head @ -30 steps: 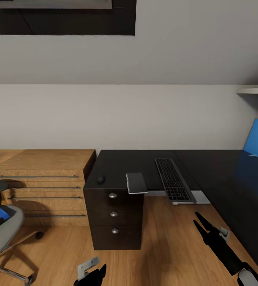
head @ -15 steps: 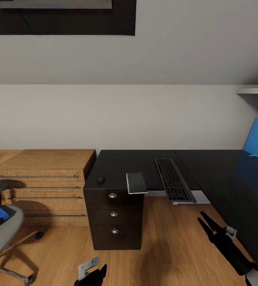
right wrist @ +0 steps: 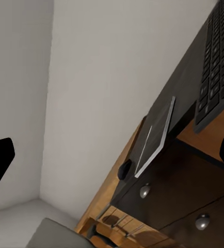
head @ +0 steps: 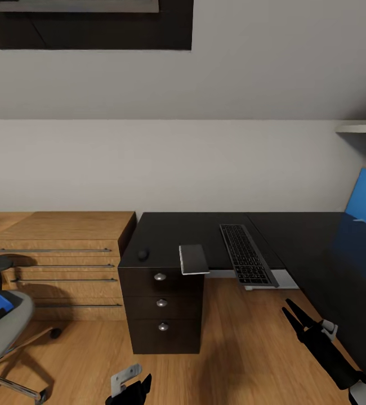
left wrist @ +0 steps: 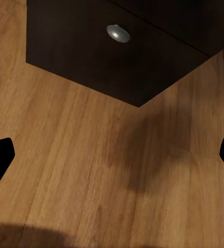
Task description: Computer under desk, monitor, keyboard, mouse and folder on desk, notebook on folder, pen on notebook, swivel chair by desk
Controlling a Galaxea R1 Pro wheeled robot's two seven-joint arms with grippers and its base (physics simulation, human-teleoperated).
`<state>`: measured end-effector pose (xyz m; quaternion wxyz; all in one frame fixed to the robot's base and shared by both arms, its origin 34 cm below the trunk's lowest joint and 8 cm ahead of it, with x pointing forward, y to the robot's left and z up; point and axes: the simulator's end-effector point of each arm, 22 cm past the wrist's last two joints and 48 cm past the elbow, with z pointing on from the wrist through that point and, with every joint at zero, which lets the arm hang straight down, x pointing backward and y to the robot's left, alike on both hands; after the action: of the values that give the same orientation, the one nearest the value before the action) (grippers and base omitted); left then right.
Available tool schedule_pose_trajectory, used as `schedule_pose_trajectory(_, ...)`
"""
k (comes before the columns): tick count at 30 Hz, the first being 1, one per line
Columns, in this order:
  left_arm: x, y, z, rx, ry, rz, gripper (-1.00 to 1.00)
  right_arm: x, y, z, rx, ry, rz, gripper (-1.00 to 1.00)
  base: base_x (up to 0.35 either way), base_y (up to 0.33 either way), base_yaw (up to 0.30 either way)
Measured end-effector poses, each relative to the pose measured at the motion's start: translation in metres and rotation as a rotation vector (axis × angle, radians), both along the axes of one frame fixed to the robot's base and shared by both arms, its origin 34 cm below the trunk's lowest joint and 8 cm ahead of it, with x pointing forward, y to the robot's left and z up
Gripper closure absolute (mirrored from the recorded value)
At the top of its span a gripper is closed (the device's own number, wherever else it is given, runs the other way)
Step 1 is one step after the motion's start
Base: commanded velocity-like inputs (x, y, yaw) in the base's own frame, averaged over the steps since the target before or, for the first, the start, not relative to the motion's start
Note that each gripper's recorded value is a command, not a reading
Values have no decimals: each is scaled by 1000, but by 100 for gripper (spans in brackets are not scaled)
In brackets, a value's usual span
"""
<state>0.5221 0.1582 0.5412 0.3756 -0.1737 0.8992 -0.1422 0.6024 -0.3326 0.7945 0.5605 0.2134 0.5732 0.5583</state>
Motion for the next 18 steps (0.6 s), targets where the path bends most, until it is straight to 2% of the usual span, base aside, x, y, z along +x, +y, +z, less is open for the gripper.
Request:
schedule_pose_trajectory(10,0,1,0,1,0,2,-100,1,0,-6,-2,16,-8,-100,0,0,0)
schedule_pose_trajectory(18,0,0,0,0,0,2,-100,-1,2,-19,23,48,-19,-100,0,0,0)
